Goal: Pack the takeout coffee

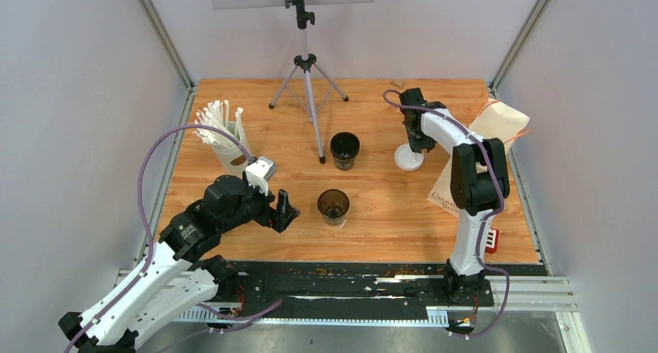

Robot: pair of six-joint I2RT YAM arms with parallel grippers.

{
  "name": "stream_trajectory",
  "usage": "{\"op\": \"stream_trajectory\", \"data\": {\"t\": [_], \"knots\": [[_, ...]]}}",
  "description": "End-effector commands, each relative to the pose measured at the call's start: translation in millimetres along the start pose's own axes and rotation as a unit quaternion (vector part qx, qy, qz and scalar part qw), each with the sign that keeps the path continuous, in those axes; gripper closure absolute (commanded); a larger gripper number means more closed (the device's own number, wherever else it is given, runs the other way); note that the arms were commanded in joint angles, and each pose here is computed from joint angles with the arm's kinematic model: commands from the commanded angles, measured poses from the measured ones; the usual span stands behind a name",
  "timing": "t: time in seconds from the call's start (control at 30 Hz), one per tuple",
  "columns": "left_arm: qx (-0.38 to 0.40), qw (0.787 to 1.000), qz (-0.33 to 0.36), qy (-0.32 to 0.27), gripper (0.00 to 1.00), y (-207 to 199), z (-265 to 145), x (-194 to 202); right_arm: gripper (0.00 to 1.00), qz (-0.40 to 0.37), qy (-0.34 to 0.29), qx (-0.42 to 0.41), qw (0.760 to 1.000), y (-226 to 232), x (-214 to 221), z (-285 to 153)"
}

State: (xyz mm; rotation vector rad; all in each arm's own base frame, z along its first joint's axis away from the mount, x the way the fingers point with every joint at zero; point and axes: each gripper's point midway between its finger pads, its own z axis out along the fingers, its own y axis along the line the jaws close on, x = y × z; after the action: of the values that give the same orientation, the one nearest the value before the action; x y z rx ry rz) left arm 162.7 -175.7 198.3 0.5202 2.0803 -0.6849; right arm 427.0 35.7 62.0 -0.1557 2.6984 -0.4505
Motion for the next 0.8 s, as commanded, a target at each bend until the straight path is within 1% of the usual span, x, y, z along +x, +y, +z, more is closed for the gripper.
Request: {"op": "stream_trajectory", "data": {"t": [0.0, 0.33, 0.5, 0.67, 0.77], "knots": [[0.005, 1.000, 0.016, -0.018, 0.04, -1.3, 1.3, -7.8, 0.76, 0.008, -0.023, 0.001, 1.000, -2.0, -17.1, -0.2], [0.005, 1.000, 0.016, -0.018, 0.04, -1.4, 1.8, -7.7, 0.76, 0.008, -0.017, -0.007, 1.000, 2.3, -14.2, 3.8], [0.006, 1.000, 0.017, -0.016, 0.04, -1.4, 1.9, -7.1, 0.78, 0.007, -0.016, -0.005, 1.000, 2.8, -13.8, 4.4], [0.005, 1.000, 0.017, -0.017, 0.04, -1.2, 1.9, -7.6, 0.84, 0.005, -0.018, 0.001, 1.000, 0.0, -14.9, 3.1], [0.006, 1.000, 0.017, -0.016, 0.04, -1.6, 2.1, -7.4, 0.91, 0.006, -0.022, 0.002, 1.000, -1.5, -16.7, 0.5]]}}
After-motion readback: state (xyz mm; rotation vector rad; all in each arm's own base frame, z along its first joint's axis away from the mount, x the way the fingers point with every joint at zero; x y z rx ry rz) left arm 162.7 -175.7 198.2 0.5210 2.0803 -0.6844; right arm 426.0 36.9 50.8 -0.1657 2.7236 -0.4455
